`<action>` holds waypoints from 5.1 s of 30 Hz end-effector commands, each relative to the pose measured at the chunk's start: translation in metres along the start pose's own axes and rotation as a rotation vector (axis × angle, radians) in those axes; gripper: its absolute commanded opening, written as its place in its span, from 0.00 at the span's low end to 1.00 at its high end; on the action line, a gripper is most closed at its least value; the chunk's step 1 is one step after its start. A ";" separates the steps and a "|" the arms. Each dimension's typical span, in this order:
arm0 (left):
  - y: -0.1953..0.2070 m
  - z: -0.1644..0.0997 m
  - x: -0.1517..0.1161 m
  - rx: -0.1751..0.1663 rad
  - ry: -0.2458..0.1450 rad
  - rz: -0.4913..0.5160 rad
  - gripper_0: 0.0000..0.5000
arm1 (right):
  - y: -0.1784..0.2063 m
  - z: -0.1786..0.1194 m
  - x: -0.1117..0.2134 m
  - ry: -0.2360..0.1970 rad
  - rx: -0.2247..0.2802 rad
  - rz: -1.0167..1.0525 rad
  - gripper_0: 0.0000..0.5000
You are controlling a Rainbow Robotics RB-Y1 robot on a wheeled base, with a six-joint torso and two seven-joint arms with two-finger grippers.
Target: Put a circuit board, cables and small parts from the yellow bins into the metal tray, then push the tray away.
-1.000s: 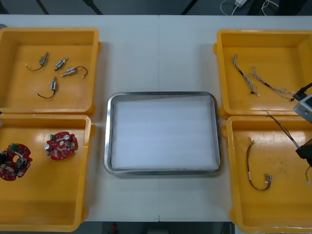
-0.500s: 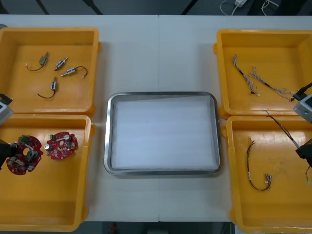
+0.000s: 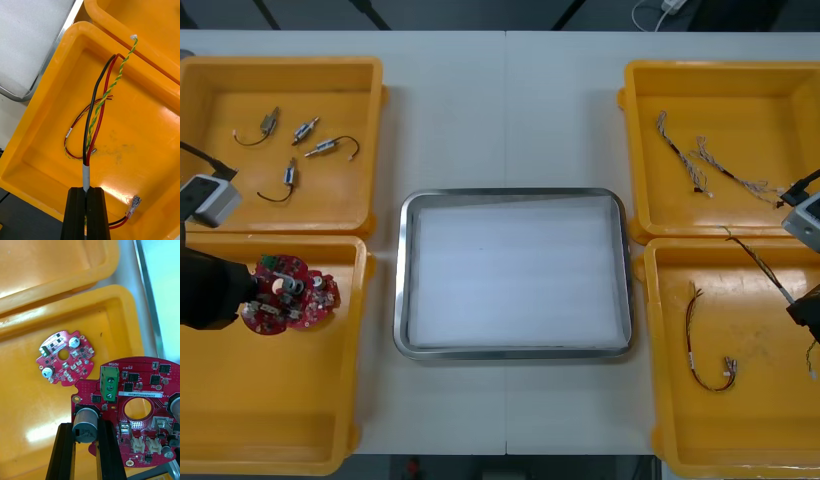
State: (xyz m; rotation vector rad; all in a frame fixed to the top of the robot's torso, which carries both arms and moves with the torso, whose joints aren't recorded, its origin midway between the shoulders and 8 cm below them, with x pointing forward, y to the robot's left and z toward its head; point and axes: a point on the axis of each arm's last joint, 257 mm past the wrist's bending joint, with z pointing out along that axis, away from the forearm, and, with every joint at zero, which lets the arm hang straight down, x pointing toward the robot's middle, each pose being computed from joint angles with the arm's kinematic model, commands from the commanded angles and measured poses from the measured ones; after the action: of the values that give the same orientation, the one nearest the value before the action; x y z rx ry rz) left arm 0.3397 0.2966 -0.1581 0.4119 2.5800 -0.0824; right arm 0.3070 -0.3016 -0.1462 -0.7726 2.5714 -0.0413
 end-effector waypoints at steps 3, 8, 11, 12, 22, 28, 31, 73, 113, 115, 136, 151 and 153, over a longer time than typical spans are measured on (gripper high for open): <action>-0.013 -0.011 -0.020 -0.039 -0.022 -0.062 0.00 | -0.007 -0.012 -0.006 -0.011 0.045 -0.055 0.00; -0.022 -0.011 -0.022 -0.046 -0.021 -0.088 0.00 | -0.007 -0.012 -0.006 -0.011 0.045 -0.055 0.00; -0.032 -0.008 -0.024 -0.051 -0.027 -0.125 0.00 | -0.007 -0.012 -0.006 -0.011 0.045 -0.055 0.00; -0.034 -0.007 -0.024 -0.052 -0.029 -0.130 0.00 | -0.007 -0.012 -0.006 -0.011 0.045 -0.055 0.00; -0.058 0.012 -0.027 -0.086 -0.039 -0.203 0.00 | -0.007 -0.012 -0.006 -0.011 0.045 -0.055 0.00; -0.076 0.025 -0.036 -0.101 -0.057 -0.265 0.00 | -0.007 -0.012 -0.006 -0.011 0.045 -0.055 0.00; -0.084 0.031 -0.038 -0.088 -0.051 -0.285 0.00 | -0.007 -0.012 -0.006 -0.011 0.045 -0.055 0.00; -0.165 0.130 -0.051 -0.110 0.002 -0.308 0.00 | -0.007 -0.012 -0.006 -0.011 0.045 -0.055 0.00; -0.171 0.151 -0.029 -0.132 0.009 -0.267 0.65 | -0.007 -0.012 -0.006 -0.011 0.045 -0.055 0.00; -0.171 0.151 -0.029 -0.133 0.008 -0.269 0.72 | -0.007 -0.012 -0.006 -0.011 0.045 -0.055 0.00; -0.150 0.060 -0.069 -0.081 -0.051 -0.238 1.00 | -0.007 -0.012 -0.006 -0.011 0.045 -0.055 0.00; -0.085 -0.007 -0.128 -0.098 -0.131 -0.247 1.00 | 0.002 0.001 0.001 0.053 0.039 -0.148 0.00; -0.075 -0.013 -0.134 -0.096 -0.131 -0.232 1.00 | 0.008 0.002 -0.006 0.044 0.030 -0.178 0.00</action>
State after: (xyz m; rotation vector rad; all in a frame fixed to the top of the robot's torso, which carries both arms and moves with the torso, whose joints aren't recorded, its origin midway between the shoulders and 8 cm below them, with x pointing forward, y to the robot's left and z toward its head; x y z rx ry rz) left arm 0.4022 0.1713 -0.1180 -0.0630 2.5523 -0.1244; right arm 0.3064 -0.3016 -0.1509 -0.8695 2.5752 -0.1019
